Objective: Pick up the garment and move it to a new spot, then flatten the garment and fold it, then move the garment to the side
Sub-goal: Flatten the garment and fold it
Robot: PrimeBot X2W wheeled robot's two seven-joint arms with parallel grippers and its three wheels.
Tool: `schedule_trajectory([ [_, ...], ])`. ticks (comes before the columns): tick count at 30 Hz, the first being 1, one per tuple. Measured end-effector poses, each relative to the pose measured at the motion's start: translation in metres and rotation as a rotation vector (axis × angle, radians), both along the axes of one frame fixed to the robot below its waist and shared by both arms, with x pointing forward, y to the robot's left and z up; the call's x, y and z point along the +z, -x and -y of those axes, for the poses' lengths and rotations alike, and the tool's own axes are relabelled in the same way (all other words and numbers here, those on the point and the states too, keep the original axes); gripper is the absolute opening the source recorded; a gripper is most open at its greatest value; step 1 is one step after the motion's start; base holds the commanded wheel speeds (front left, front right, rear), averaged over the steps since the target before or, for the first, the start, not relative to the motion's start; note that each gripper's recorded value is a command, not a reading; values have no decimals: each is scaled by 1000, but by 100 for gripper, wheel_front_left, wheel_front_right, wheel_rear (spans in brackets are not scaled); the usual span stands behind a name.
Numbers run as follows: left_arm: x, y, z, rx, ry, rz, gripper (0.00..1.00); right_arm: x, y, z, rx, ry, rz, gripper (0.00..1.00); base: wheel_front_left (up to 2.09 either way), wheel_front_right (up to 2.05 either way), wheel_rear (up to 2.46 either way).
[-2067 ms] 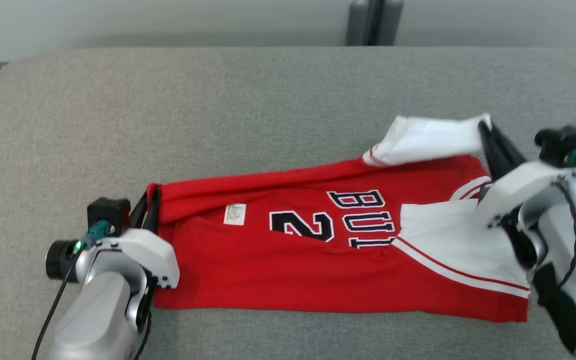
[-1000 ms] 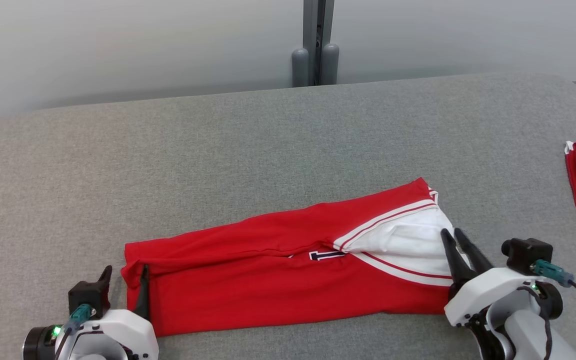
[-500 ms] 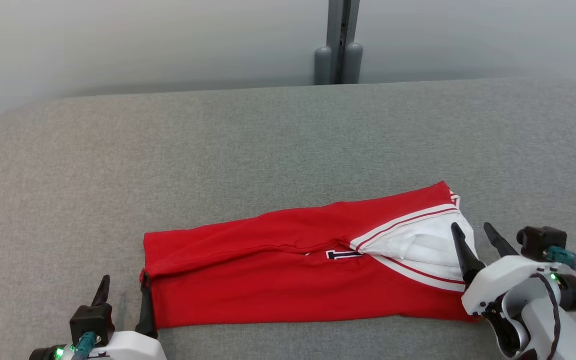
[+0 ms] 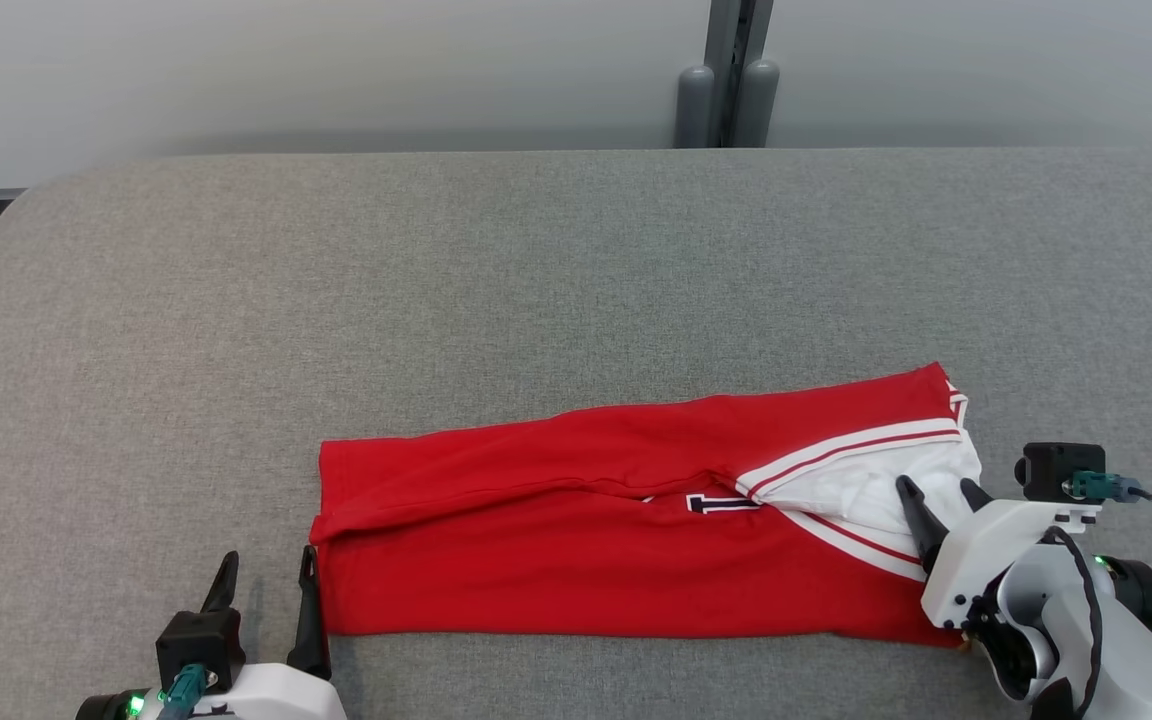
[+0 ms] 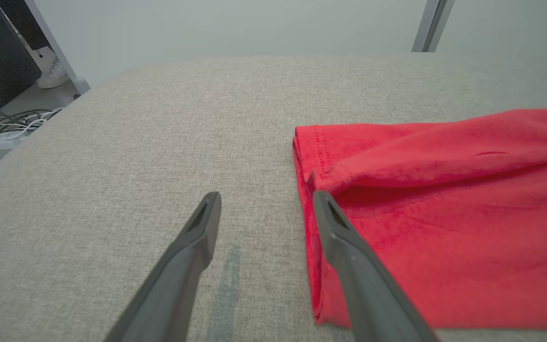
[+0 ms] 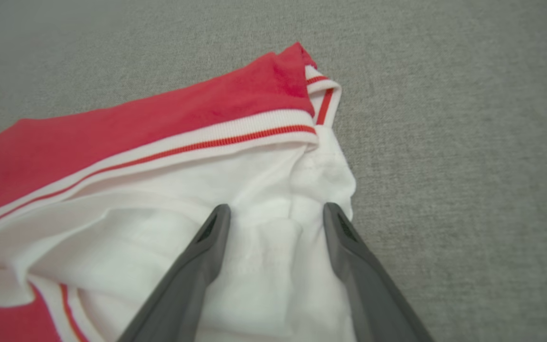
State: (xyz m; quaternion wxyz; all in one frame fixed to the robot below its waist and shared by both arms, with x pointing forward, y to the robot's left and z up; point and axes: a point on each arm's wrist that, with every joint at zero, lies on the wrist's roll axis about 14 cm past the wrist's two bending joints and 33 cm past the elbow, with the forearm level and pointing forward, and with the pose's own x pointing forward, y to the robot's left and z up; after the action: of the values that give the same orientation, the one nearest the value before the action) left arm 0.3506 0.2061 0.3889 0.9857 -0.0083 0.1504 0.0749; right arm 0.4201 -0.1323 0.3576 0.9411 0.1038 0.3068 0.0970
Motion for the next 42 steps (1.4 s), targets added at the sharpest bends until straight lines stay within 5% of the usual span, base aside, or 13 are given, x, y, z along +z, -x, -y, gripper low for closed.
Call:
schedule_trajectory([
  [2,0,0,-1,3,0,-1,100,-1,0,-1,8,2,-4,0,0,0,0],
  [17,0,1,8,-19,40,1,100,32,-17,11,-77,-52,178,0,0,0,0],
  [28,0,3,23,-55,66,0,100,86,-16,-62,118,-195,301,0,0,0,0],
  [42,15,21,12,-10,59,46,100,95,25,-178,448,-344,195,0,0,0,0],
])
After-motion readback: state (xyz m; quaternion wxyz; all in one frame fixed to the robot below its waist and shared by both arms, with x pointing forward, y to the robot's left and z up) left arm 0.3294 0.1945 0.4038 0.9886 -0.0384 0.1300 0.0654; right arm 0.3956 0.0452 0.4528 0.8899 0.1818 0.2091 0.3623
